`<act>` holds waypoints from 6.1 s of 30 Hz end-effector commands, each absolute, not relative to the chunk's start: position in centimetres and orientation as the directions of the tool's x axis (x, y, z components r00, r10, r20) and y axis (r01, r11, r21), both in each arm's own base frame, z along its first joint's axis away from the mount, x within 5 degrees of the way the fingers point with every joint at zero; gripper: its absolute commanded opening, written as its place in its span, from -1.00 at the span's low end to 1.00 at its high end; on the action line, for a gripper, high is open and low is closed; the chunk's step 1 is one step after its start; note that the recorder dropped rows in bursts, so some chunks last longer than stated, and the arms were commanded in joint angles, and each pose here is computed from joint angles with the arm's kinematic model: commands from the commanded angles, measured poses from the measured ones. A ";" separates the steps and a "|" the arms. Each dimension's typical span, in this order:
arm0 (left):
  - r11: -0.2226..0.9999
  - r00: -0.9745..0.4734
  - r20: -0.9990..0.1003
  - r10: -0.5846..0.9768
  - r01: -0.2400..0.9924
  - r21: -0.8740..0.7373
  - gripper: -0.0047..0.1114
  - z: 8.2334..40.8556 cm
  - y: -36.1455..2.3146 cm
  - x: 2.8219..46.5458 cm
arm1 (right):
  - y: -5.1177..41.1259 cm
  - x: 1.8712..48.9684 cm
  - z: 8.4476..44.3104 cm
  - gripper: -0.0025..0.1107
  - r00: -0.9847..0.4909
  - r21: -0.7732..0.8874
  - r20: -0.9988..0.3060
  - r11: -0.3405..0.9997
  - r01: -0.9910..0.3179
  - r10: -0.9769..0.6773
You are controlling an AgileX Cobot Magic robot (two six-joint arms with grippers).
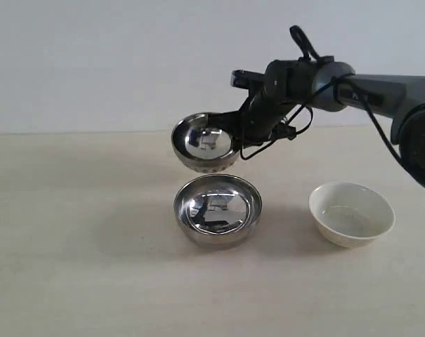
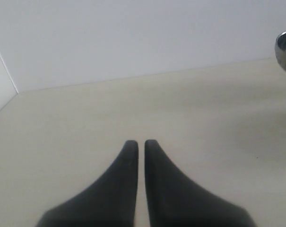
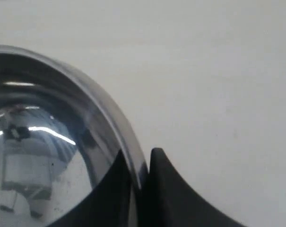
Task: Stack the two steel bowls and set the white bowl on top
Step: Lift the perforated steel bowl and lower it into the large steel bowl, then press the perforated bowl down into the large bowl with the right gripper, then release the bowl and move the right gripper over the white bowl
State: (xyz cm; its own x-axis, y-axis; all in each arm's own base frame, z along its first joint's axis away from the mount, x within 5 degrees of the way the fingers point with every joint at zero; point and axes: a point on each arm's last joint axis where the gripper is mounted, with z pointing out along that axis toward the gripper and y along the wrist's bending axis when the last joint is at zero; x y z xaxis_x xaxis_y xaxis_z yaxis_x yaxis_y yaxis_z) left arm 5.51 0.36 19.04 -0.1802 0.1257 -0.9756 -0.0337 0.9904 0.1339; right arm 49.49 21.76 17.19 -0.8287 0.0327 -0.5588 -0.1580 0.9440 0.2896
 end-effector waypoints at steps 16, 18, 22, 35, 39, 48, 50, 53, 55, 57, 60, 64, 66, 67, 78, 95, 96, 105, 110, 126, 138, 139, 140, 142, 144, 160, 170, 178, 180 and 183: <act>0.992 -0.172 -0.979 0.109 -0.038 0.118 -0.85 19.0 0.4 5.5 | 19.0 43.7 28.2 -0.96 -0.858 0.310 -0.507 0.912 -0.270 -0.082; 0.992 -0.172 -0.979 0.109 -0.038 0.118 -0.85 19.0 0.4 5.5 | 18.7 42.9 28.0 -0.96 -0.863 0.307 -0.499 0.914 -0.266 -0.084; 0.992 -0.172 -0.979 0.109 -0.038 0.118 -0.85 19.0 0.4 5.5 | 17.9 41.2 27.3 -0.96 -0.867 0.299 -0.492 0.919 -0.258 -0.083; 0.992 -0.172 -0.979 0.109 -0.038 0.118 -0.85 19.0 0.4 5.5 | 17.9 37.6 22.8 -0.96 -0.888 0.286 -0.446 0.921 -0.264 -0.116; 0.992 -0.172 -0.979 0.109 -0.038 0.118 -0.85 19.0 0.4 5.5 | 20.3 36.8 22.9 -0.96 -0.862 0.290 -0.487 0.905 -0.312 -0.141; 0.992 -0.172 -0.979 0.109 -0.038 0.118 -0.85 19.0 0.4 5.5 | 21.2 36.7 21.3 -0.96 -0.878 0.286 -0.451 0.907 -0.311 -0.159; 0.992 -0.172 -0.979 0.109 -0.038 0.118 -0.85 19.0 0.4 5.5 | 21.2 36.8 21.0 -0.96 -0.880 0.284 -0.448 0.908 -0.309 -0.159; 0.992 -0.172 -0.979 0.109 -0.038 0.118 -0.85 19.0 0.4 5.5 | 20.7 37.2 20.4 -0.96 -0.890 0.290 -0.433 0.913 -0.286 -0.141; 0.992 -0.172 -0.979 0.109 -0.038 0.118 -0.85 19.0 0.4 5.5 | 20.2 37.4 20.2 -0.96 -0.897 0.288 -0.421 0.918 -0.274 -0.136; 0.992 -0.172 -0.979 0.109 -0.038 0.118 -0.85 19.0 0.4 5.5 | 19.4 37.7 20.0 -0.96 -0.902 0.281 -0.410 0.922 -0.266 -0.136; 0.992 -0.172 -0.979 0.109 -0.038 0.118 -0.85 19.0 0.4 5.5 | 18.7 37.9 19.8 -0.96 -0.907 0.270 -0.394 0.925 -0.267 -0.147; 0.992 -0.172 -0.979 0.109 -0.038 0.118 -0.85 19.0 0.4 5.5 | 18.5 38.1 19.5 -0.96 -0.908 0.265 -0.389 0.926 -0.270 -0.154; 0.992 -0.172 -0.979 0.109 -0.038 0.118 -0.85 19.0 0.4 5.5 | 18.6 38.2 19.1 -0.96 -0.909 0.264 -0.387 0.927 -0.268 -0.153; 0.992 -0.172 -0.979 0.109 -0.038 0.118 -0.85 19.0 0.4 5.5 | 18.6 38.2 18.9 -0.96 -0.912 0.267 -0.382 0.927 -0.264 -0.150; 0.992 -0.172 -0.979 0.109 -0.038 0.118 -0.85 19.0 0.4 5.5 | 19.8 38.7 16.4 -0.96 -0.916 0.304 -0.376 0.916 -0.262 -0.138; 0.992 -0.172 -0.979 0.109 -0.038 0.118 -0.85 19.0 0.4 5.5 | 20.0 38.0 19.4 -0.96 -0.903 0.359 -0.410 0.887 -0.289 -0.128; 0.992 -0.172 -0.979 0.109 -0.038 0.118 -0.85 19.0 0.4 5.5 | 20.0 37.9 19.9 -0.96 -0.898 0.359 -0.420 0.886 -0.294 -0.128; 0.992 -0.172 -0.979 0.109 -0.038 0.118 -0.85 19.0 0.4 5.5 | 20.0 37.6 20.7 -0.96 -0.896 0.367 -0.425 0.881 -0.299 -0.127; 0.992 -0.172 -0.979 0.109 -0.038 0.118 -0.85 19.0 0.4 5.5 | 20.5 37.5 20.8 -0.96 -0.894 0.379 -0.431 0.875 -0.300 -0.121; 0.992 -0.172 -0.979 0.109 -0.038 0.118 -0.85 19.0 0.4 5.5 | 21.5 36.9 20.7 -0.96 -0.886 0.358 -0.435 0.873 -0.332 -0.159; 0.992 -0.172 -0.979 0.109 -0.038 0.118 -0.85 19.0 0.4 5.5 | 21.1 36.6 19.6 -0.96 -0.888 0.344 -0.433 0.882 -0.322 -0.155; 0.992 -0.172 -0.979 0.109 -0.038 0.118 -0.85 19.0 0.4 5.5 | 21.1 36.6 19.5 -0.96 -0.887 0.340 -0.433 0.883 -0.325 -0.159; 0.992 -0.172 -0.979 0.109 -0.038 0.118 -0.85 19.0 0.4 5.5 | 21.1 36.5 19.5 -0.96 -0.888 0.338 -0.430 0.883 -0.326 -0.163; 0.992 -0.172 -0.979 0.109 -0.038 0.118 -0.85 19.0 0.4 5.5 | 21.1 36.5 19.5 -0.96 -0.889 0.339 -0.426 0.882 -0.327 -0.166; 0.992 -0.172 -0.979 0.109 -0.038 0.118 -0.85 19.0 0.4 5.5 | 21.1 36.4 19.5 -0.96 -0.890 0.339 -0.424 0.882 -0.327 -0.167; 0.992 -0.172 -0.979 0.109 -0.038 0.118 -0.85 19.0 0.4 5.5 | 21.1 36.7 19.6 -0.95 -0.884 0.341 -0.443 0.885 -0.317 -0.146; 0.992 -0.172 -0.979 0.109 -0.038 0.118 -0.85 19.0 0.4 5.5 | 21.1 36.6 19.6 -0.26 -0.887 0.343 -0.439 0.885 -0.316 -0.146; 0.992 -0.172 -0.979 0.109 -0.038 0.118 -0.85 19.0 0.4 5.5 | 21.0 36.7 19.9 -0.27 -0.877 0.328 -0.453 0.885 -0.331 -0.160; 0.992 -0.172 -0.979 0.109 -0.038 0.118 -0.85 19.0 0.4 5.5 | 20.7 36.8 20.3 -0.27 -0.871 0.327 -0.468 0.885 -0.330 -0.152; 0.992 -0.172 -0.979 0.109 -0.038 0.118 -0.85 19.0 0.4 5.5 | 19.7 37.0 21.9 -0.27 -0.861 0.332 -0.494 0.889 -0.315 -0.120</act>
